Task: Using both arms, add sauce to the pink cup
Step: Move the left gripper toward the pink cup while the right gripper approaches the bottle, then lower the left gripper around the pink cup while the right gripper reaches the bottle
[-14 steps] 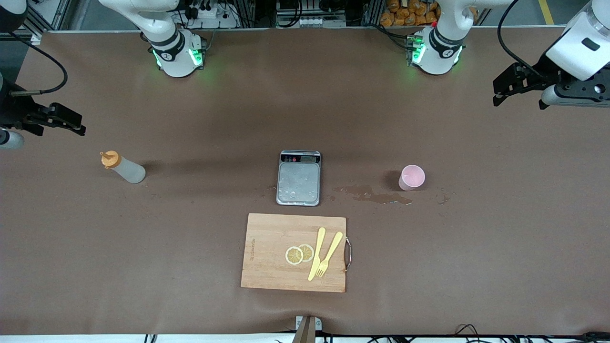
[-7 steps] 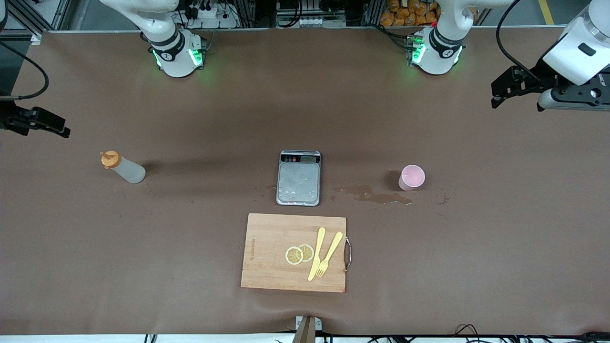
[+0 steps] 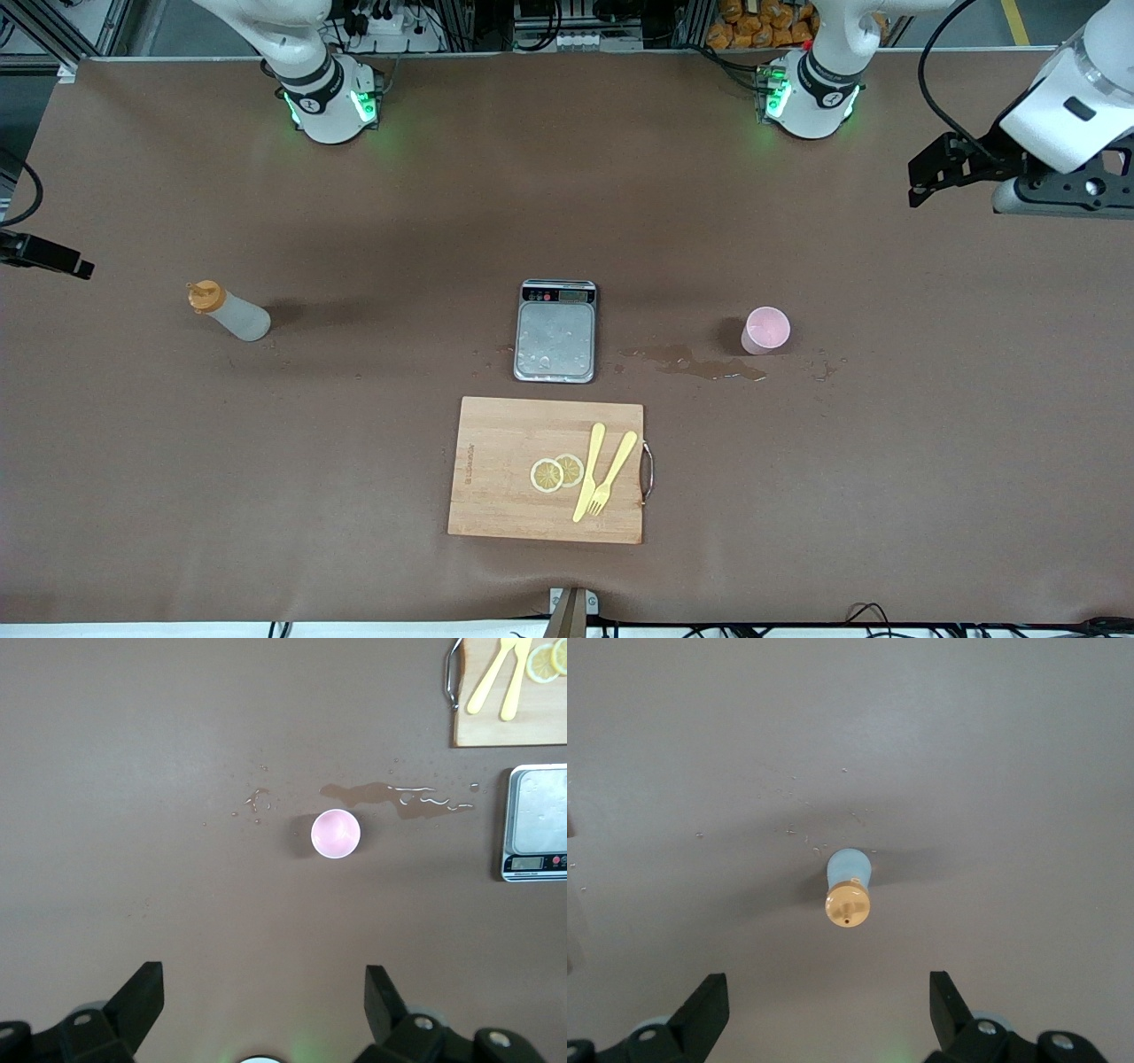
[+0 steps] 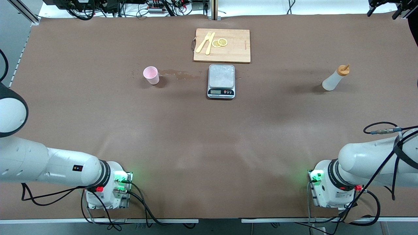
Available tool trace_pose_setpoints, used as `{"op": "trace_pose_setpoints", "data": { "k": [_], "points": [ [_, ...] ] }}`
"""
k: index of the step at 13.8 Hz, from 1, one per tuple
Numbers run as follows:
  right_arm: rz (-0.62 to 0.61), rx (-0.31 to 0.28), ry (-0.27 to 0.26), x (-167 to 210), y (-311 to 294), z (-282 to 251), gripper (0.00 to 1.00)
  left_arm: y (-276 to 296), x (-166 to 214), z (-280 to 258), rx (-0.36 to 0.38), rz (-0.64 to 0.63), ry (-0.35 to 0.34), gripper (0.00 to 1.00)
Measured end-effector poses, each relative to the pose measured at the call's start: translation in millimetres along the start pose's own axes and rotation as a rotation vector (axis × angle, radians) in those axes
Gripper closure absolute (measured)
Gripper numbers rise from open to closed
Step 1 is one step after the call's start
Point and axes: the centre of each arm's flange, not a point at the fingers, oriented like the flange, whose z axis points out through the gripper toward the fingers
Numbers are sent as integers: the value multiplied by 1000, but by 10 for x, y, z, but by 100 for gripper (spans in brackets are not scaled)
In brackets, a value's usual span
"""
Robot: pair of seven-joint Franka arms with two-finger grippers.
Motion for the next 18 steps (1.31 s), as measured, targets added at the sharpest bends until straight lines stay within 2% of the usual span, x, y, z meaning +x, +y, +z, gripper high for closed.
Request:
{"op": "trace_pose_setpoints", "data": {
  "k": [4,7,14,18],
  "points": [
    [45,16,-9,16,249,45,0,-13,57,175,-6,-5,-55,0],
    [129,92,-45,102,671,272,0,-125,70,424,-13,-36,-138,0],
    [490,115,-135,234,1105,709,0,-73,156,1272,5,-74,-314,0],
    [629,195,-215,298,1505,1128,0,-65,153,1917,5,-77,-311,0]
  ]
}}
